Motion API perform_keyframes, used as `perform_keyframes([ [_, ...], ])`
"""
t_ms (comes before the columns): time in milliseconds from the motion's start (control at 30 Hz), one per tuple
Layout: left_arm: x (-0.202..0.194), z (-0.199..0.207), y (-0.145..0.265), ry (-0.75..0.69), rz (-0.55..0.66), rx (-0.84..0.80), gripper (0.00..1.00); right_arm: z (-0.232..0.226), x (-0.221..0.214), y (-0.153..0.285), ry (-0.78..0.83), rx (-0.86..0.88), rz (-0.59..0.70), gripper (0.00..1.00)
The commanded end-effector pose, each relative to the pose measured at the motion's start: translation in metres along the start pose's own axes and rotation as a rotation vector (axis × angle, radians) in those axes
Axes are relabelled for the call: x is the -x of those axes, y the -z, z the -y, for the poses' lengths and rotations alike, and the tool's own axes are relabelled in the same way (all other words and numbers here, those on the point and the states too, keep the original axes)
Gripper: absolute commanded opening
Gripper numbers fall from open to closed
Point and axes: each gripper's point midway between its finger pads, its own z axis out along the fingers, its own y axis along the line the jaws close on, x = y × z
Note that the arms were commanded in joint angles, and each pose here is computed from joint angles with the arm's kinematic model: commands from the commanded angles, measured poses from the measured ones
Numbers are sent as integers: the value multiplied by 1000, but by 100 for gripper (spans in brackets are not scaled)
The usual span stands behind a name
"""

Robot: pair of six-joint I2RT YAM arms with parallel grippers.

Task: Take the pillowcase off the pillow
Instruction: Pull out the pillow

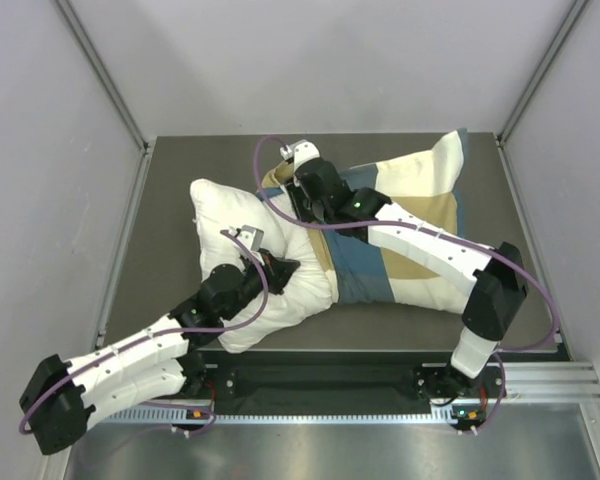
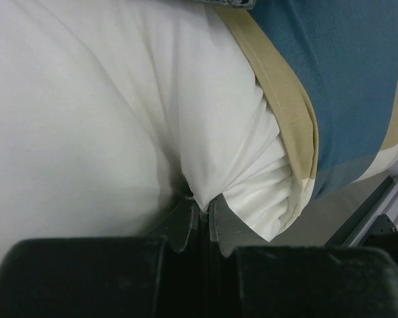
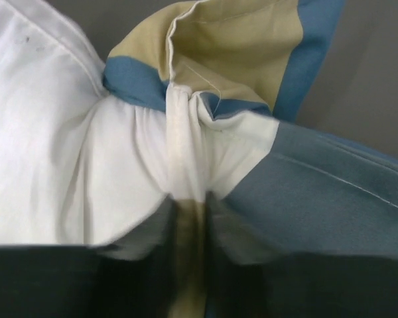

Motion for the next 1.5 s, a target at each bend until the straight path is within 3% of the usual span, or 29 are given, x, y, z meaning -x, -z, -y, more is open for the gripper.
perform_keyframes([
  [0, -41, -32, 21, -25, -141, 115, 0, 35, -22, -10, -43, -215, -48, 8],
  [33, -37, -32, 23, -16, -131, 123, 0, 42, -24, -11, -42, -248, -48, 0],
  [133, -13, -31, 34, 8, -53, 144, 0, 71, -37, -8, 13, -408, -69, 0],
  [167, -17, -38, 41, 1, -78, 177, 0, 84, -38, -4, 33, -477, -69, 0],
  [400, 25, -58, 71, 32, 42, 350, 0, 157, -57, 30, 24, -706, -98, 0],
  [867, 92, -98, 110, -31, 249, 683, 0, 253, -71, 128, -82, -918, -73, 0],
  [1167, 122, -99, 118, -54, 326, 770, 0, 278, -85, 155, -105, -988, -88, 0],
  [1333, 170, -91, 138, -96, 442, 826, 0, 301, -96, 176, -138, -1038, -103, 0],
  [1467, 188, -83, 128, -154, 443, 834, 0, 316, -100, 198, -178, -1068, -88, 0],
])
